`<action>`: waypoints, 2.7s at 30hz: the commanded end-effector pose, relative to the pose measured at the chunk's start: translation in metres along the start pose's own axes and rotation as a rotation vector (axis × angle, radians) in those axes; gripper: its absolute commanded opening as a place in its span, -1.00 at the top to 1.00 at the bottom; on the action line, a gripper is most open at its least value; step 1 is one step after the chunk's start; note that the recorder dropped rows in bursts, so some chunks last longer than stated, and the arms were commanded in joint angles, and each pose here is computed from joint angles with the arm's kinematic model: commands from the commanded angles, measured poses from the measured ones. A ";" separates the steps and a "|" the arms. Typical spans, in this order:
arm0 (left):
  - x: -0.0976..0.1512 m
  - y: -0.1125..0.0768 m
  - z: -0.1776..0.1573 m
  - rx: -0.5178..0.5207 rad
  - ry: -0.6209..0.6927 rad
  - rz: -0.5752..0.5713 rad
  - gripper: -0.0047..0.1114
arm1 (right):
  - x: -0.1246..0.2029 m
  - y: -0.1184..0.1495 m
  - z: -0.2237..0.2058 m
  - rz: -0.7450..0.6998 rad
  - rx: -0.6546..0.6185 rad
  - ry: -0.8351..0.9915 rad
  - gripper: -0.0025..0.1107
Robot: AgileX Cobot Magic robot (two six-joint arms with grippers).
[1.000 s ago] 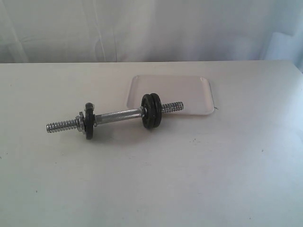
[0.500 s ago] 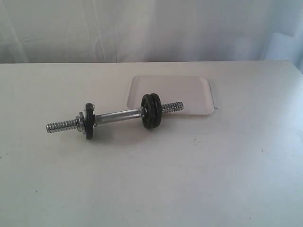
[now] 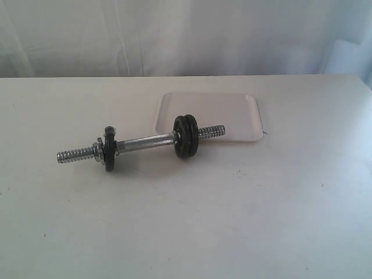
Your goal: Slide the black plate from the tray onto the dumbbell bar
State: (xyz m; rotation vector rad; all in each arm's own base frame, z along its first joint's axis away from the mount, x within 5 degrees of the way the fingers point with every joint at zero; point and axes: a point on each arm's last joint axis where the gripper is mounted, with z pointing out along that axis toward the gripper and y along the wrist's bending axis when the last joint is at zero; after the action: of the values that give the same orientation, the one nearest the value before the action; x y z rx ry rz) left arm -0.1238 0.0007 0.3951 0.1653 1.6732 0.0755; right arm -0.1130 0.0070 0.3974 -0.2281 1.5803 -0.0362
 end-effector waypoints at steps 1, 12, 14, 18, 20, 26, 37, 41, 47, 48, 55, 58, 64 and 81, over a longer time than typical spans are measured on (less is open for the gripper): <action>0.008 -0.001 0.007 0.016 0.056 -0.008 0.92 | 0.004 -0.002 0.013 0.007 0.007 0.002 0.96; 0.046 -0.010 0.099 0.070 0.063 -0.067 0.92 | 0.027 -0.004 0.063 0.026 0.024 -0.022 0.96; 0.058 -0.012 0.116 0.075 0.055 -0.109 0.92 | 0.037 -0.004 0.075 0.030 0.025 -0.010 0.96; 0.080 -0.013 0.142 0.060 0.037 -0.125 0.92 | 0.056 -0.004 0.098 0.043 0.035 -0.016 0.96; 0.091 -0.014 0.151 0.054 0.040 -0.123 0.92 | 0.067 -0.005 0.111 0.034 0.053 -0.034 0.96; 0.127 -0.019 0.175 0.048 0.070 -0.153 0.92 | 0.108 -0.002 0.141 0.033 0.071 -0.024 0.96; 0.193 -0.025 0.202 0.022 0.099 -0.121 0.92 | 0.182 0.004 0.172 0.029 0.114 -0.097 0.96; 0.198 -0.027 0.201 0.036 0.154 -0.098 0.92 | 0.197 0.008 0.172 -0.012 0.074 0.072 0.96; 0.198 -0.027 0.201 0.037 0.157 -0.098 0.92 | 0.197 0.008 0.172 0.023 0.074 0.072 0.96; 0.198 -0.027 0.201 0.037 0.157 -0.098 0.92 | 0.197 0.008 0.172 0.023 0.074 0.072 0.96; 0.198 -0.027 0.201 0.037 0.157 -0.098 0.92 | 0.197 0.008 0.172 0.023 0.074 0.072 0.96; 0.198 -0.027 0.201 0.037 0.157 -0.098 0.92 | 0.197 0.008 0.172 0.023 0.074 0.072 0.96; 0.198 -0.027 0.201 0.037 0.157 -0.098 0.92 | 0.197 0.008 0.172 0.024 0.080 0.073 0.96; 0.198 -0.027 0.201 0.037 0.157 -0.098 0.92 | 0.197 0.006 0.172 0.027 0.109 0.077 0.96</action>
State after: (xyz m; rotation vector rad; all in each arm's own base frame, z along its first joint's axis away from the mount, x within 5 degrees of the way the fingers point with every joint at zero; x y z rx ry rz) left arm 0.0543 -0.0046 0.1757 0.1084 1.8385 -0.0029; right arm 0.0563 0.0008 0.1989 -0.1326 1.6517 -0.1122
